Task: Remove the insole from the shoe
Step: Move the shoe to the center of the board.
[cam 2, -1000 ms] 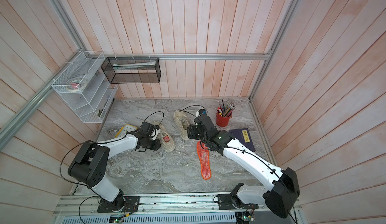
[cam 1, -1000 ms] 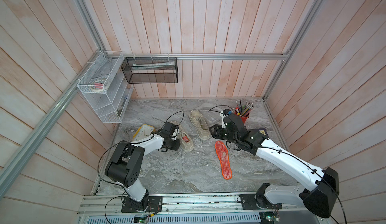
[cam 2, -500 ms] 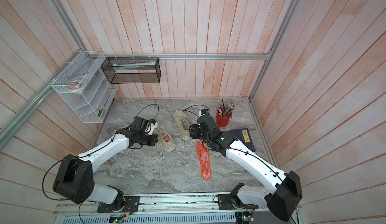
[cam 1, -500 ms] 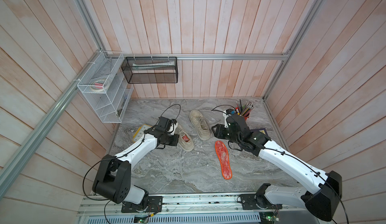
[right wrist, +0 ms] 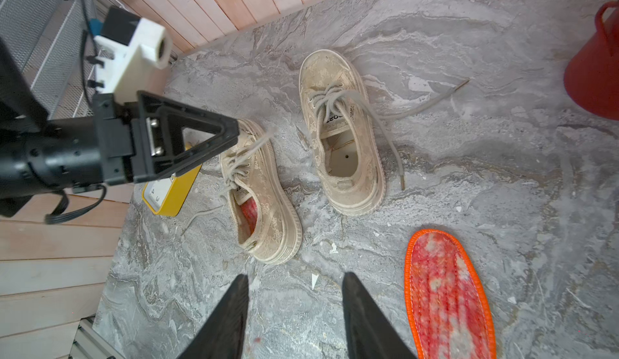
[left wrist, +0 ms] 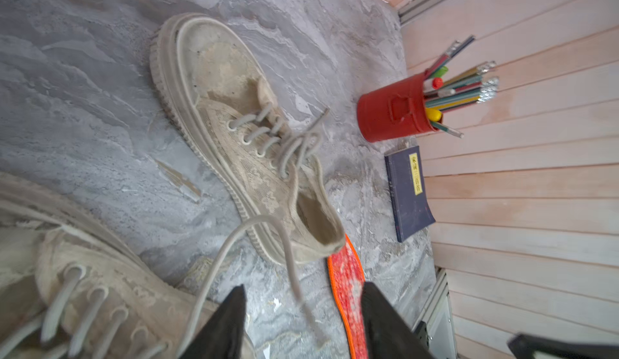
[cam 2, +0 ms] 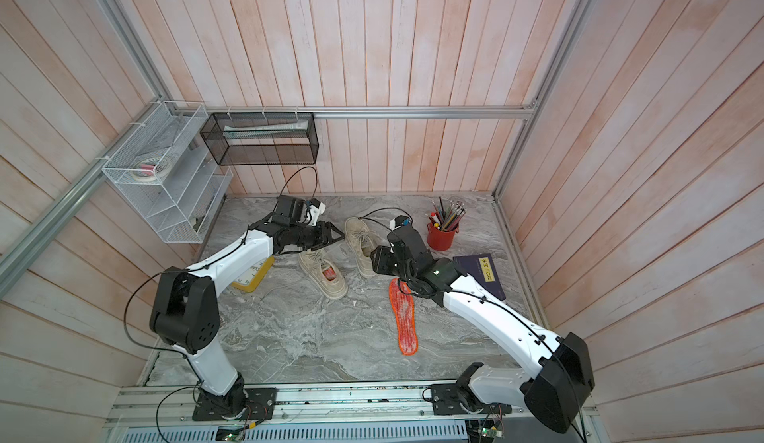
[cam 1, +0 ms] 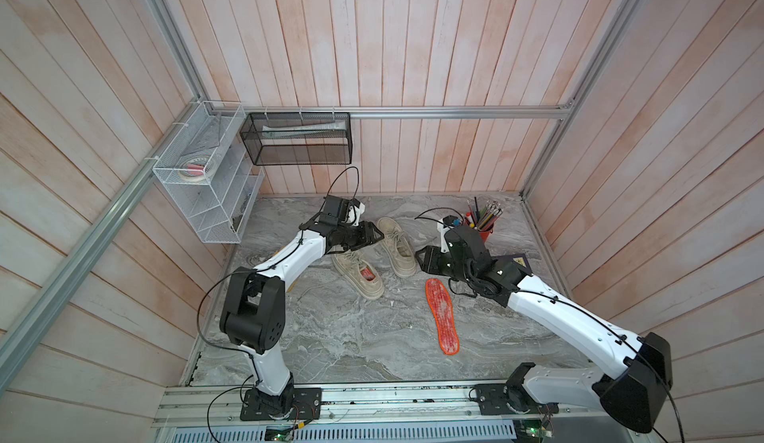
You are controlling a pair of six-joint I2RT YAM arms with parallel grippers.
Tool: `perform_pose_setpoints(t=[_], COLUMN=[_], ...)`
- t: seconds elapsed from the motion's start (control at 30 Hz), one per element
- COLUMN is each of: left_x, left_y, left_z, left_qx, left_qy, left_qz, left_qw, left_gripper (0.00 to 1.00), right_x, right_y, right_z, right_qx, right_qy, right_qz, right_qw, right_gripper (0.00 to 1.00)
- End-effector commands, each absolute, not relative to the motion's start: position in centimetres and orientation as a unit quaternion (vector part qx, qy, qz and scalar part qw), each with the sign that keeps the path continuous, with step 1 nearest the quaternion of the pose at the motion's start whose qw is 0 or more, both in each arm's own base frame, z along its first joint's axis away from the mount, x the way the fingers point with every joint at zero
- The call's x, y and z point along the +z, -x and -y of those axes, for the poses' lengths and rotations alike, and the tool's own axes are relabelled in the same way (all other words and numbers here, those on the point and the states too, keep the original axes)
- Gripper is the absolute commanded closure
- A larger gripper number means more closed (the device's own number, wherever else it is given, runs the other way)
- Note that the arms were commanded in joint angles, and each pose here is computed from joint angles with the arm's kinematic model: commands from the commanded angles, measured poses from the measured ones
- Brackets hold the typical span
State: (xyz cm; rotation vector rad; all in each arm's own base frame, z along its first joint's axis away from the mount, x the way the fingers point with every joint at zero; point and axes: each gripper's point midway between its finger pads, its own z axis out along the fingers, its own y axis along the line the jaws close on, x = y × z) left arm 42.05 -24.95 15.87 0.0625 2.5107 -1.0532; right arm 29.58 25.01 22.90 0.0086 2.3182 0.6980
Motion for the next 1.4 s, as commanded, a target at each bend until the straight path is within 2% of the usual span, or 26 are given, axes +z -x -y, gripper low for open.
perform_pose_setpoints(t=[0.0, 0.13, 0.33, 0.47, 0.67, 0.8, 0.9, 1.03, 1.13, 1.37], left_x=[16.1, 20.5, 23.5, 21.8, 19.6, 19.1, 19.5, 20.0, 19.9, 20.1], left_y=[-42.4, -43.3, -40.7, -37.0, -32.4, -31.0, -30.7, -30.4, -29.9, -29.5], left_z=[24.1, 20.3, 10.6, 8.1, 7.3, 7.4, 7.2, 7.3, 7.1, 6.9], left_qx=[-0.358, -0.333, -0.285, -0.272, -0.273, -0.281, -0.281, -0.28, -0.273, -0.265], left_qy=[0.014, 0.068, 0.207, 0.232, 0.261, 0.273, 0.273, 0.26, 0.251, 0.239], left_qz=[-0.909, -0.894, -0.863, -0.869, -0.87, -0.867, -0.865, -0.866, -0.871, -0.874], left_qw=[0.214, 0.292, 0.362, 0.342, 0.316, 0.308, 0.315, 0.323, 0.322, 0.331], left_gripper=[0.08, 0.04, 0.1, 0.11, 0.11, 0.11, 0.15, 0.18, 0.19, 0.19], right_x=[22.7, 20.7, 16.7, 14.2, 11.2, 9.7, 8.4, 6.6, 6.5, 7.0], right_y=[-29.8, -29.8, -30.4, -31.5, -33.6, -34.4, -35.0, -35.3, -34.9, -30.5], right_z=[-26.0, -28.8, -35.7, -39.0, -39.7, -40.1, -40.5, -40.6, -41.0, -41.1], right_qx=[0.276, 0.282, 0.283, 0.263, 0.212, 0.195, 0.184, 0.161, 0.157, 0.154], right_qy=[0.012, 0.062, 0.189, 0.251, 0.27, 0.276, 0.285, 0.296, 0.31, 0.39], right_qz=[-0.897, -0.896, -0.891, -0.888, -0.897, -0.9, -0.902, -0.906, -0.902, -0.877], right_qw=[0.347, 0.336, 0.301, 0.28, 0.277, 0.275, 0.268, 0.256, 0.255, 0.233], right_gripper=[0.53, 0.53, 0.53, 0.52, 0.53, 0.55, 0.6, 0.81, 0.91, 1.0])
